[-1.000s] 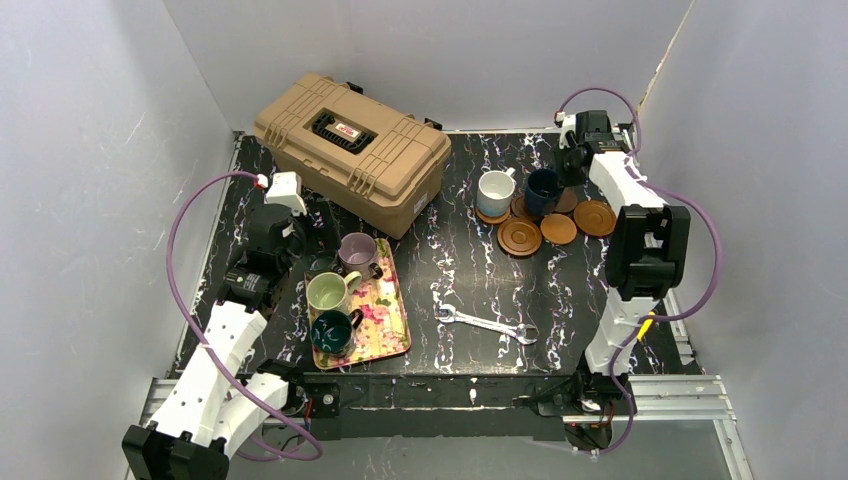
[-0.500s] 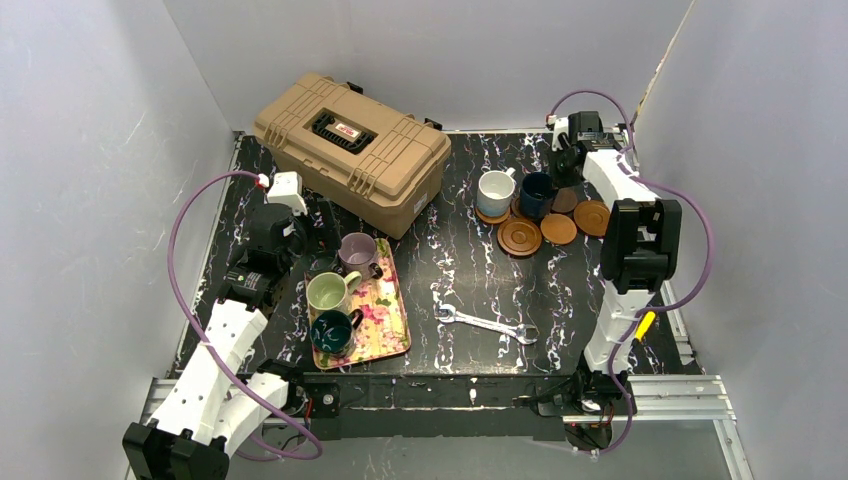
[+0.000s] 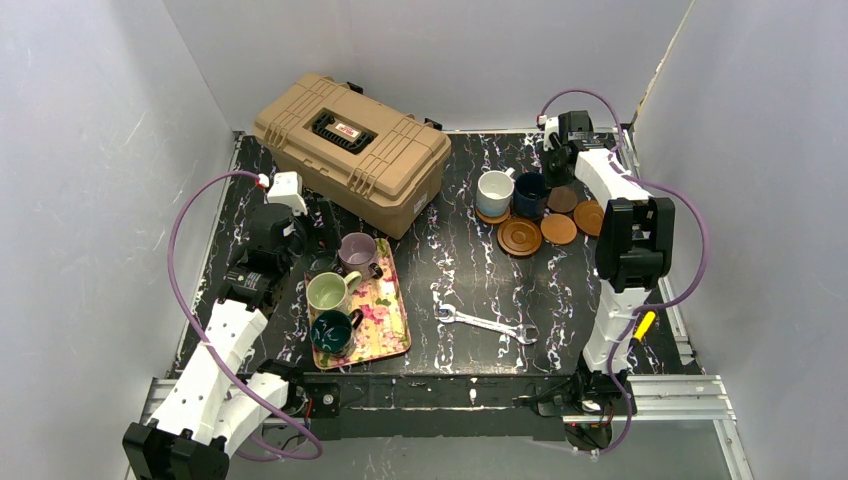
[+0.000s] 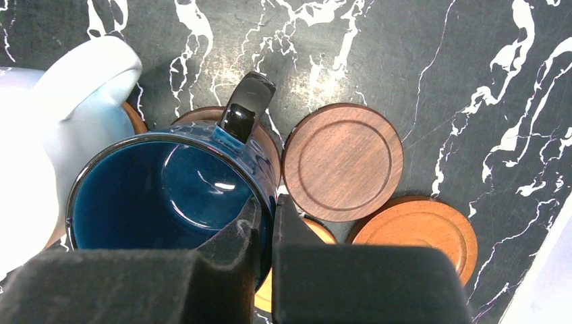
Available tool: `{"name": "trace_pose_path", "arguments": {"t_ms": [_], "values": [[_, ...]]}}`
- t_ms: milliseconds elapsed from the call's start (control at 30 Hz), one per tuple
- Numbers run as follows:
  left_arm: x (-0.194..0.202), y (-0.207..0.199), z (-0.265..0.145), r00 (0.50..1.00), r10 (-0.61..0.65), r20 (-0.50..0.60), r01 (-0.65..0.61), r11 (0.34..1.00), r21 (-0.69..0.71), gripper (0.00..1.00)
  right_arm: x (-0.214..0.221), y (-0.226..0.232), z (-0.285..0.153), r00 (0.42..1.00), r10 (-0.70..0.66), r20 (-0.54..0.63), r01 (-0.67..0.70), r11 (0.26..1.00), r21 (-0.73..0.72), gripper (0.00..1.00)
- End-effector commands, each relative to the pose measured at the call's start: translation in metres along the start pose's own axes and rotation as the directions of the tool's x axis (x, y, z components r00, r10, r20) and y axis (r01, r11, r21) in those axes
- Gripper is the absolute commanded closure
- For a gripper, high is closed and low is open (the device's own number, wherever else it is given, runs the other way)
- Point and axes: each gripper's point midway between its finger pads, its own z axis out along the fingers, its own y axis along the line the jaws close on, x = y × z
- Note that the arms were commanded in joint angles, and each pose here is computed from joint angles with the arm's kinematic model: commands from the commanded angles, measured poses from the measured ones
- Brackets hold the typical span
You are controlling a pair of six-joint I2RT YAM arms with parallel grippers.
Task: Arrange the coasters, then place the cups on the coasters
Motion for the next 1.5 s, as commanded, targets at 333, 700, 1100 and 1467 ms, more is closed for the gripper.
{"name": "trace_pose_path", "arguments": {"t_ms": [333,700,1100,1467], "values": [[-0.007,0.0,-0.004,1.0,0.013,0.018,-0.013,1.0,-0.003,0.02,-0.025,-0.008,-0.001,0.998,-0.007,0.069,0.005,0.999,0.035,0.99],[-0.008,0.0,-0.005,1.0,0.012,0.023,-0.012,1.0,-0.003,0.02,-0.029,-0.006,-0.009,0.996,0.011,0.087,-0.014,0.999,0.029,0.63],[-0.009,0.0,-0.005,1.0,0.011,0.024,-0.011,1.0,-0.004,0.02,-0.047,-0.034,-0.06,0.975,0.169,0.146,-0.196,0.96,0.198,0.46],[-0.006,-0.006,-0.002,1.0,-0.008,0.013,0.008,1.0,0.026,0.02,-0.078,0.057,-0.175,0.867,0.299,0.4,-0.301,0.952,-0.06,0.36]]}}
